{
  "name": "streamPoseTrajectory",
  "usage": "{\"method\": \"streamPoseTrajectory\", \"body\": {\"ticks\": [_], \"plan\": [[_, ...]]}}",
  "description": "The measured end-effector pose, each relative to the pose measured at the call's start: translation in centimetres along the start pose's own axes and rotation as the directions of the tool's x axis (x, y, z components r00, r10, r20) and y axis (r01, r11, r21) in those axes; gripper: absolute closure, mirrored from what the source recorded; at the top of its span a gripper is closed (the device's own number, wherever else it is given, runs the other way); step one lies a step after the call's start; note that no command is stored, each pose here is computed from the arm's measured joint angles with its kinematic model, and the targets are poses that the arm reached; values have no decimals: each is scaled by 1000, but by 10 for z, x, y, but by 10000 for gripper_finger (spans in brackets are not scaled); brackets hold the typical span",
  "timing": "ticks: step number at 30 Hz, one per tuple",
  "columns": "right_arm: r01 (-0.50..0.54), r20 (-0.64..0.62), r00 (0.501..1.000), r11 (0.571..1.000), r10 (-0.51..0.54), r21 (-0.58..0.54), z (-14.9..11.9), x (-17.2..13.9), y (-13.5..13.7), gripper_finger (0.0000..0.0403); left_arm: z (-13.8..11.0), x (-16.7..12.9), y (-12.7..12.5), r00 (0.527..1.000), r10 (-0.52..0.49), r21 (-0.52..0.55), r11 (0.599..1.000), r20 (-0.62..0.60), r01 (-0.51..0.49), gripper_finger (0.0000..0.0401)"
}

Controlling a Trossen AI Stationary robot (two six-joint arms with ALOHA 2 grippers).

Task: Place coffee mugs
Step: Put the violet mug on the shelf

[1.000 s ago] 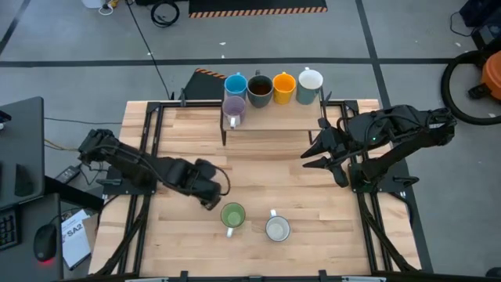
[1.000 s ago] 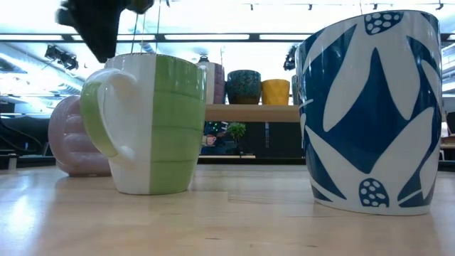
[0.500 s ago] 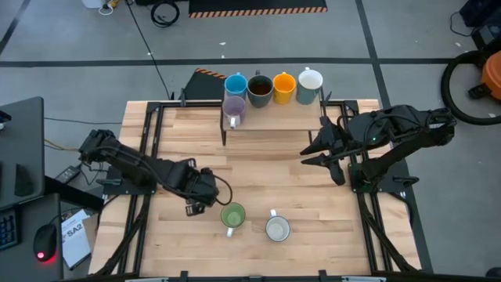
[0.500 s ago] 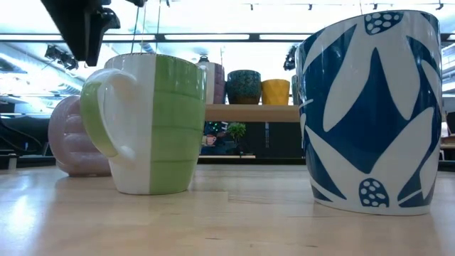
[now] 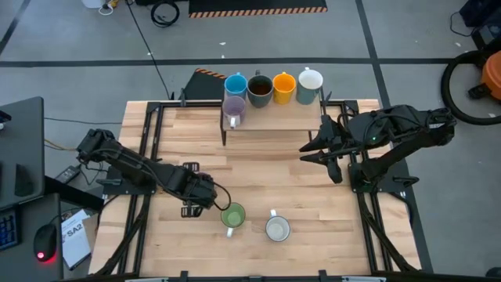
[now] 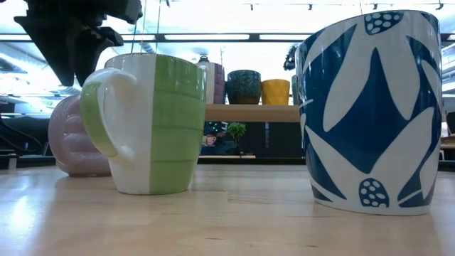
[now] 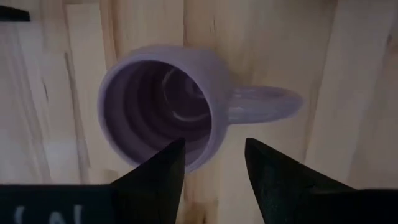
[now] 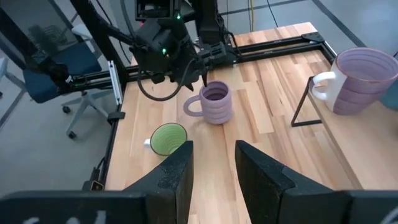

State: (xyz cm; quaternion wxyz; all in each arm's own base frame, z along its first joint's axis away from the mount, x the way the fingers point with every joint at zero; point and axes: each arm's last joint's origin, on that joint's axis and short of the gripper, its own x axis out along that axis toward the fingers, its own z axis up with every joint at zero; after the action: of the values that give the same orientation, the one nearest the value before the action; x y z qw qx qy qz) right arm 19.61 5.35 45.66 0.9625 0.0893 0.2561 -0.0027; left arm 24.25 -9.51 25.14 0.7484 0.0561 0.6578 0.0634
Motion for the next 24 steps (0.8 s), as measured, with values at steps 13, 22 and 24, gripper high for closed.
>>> {"method": "streamPoseTrajectory", "body": {"ticks": [13,22,24], "plan": [[24,9,1000,996,-25,86,0,0,-1,279,2,30,14,996,-89,95,991,-20,90,229],[52,19,998,991,-55,120,1,0,-2,279,4,43,20,994,-105,100,990,15,103,231],[65,25,997,991,-68,121,1,0,-2,279,6,43,19,994,-105,128,987,30,100,239]]}}
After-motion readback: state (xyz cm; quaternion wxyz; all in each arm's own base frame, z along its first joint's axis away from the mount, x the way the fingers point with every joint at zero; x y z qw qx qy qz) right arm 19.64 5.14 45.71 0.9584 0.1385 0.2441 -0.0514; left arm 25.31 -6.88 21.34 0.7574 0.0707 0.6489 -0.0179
